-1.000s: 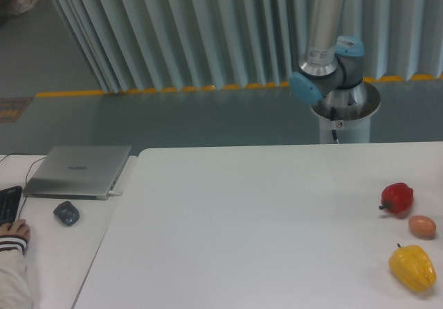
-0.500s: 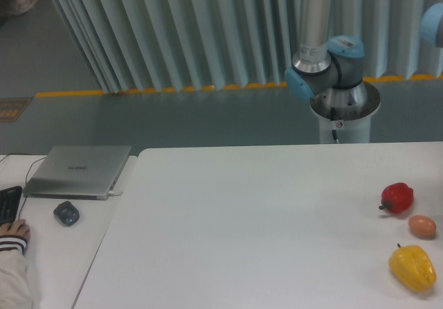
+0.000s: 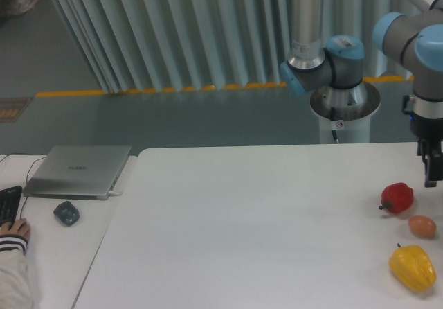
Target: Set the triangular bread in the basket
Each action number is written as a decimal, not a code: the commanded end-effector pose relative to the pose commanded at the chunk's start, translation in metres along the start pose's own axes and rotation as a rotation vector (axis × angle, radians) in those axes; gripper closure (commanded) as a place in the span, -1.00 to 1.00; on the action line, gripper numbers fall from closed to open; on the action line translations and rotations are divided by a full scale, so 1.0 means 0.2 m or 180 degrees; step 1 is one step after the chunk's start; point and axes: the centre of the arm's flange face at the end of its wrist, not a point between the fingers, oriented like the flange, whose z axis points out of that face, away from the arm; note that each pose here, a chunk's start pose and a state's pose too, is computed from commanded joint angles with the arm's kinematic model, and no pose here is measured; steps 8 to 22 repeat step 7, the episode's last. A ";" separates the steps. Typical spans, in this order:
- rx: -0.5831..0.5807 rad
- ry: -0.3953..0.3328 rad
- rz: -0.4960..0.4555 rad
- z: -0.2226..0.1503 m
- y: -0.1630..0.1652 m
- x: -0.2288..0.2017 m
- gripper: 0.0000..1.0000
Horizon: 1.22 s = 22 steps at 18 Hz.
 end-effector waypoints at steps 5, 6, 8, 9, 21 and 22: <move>-0.0010 -0.0012 0.0010 -0.01 0.01 0.00 -1.00; -0.0010 -0.0012 0.0010 -0.01 0.01 0.00 -1.00; -0.0014 -0.0010 0.0010 -0.01 0.01 0.00 -1.00; -0.0014 -0.0010 0.0010 -0.01 0.01 0.00 -1.00; -0.0014 -0.0010 0.0010 -0.01 0.01 0.00 -1.00; -0.0014 -0.0010 0.0010 -0.01 0.01 0.00 -1.00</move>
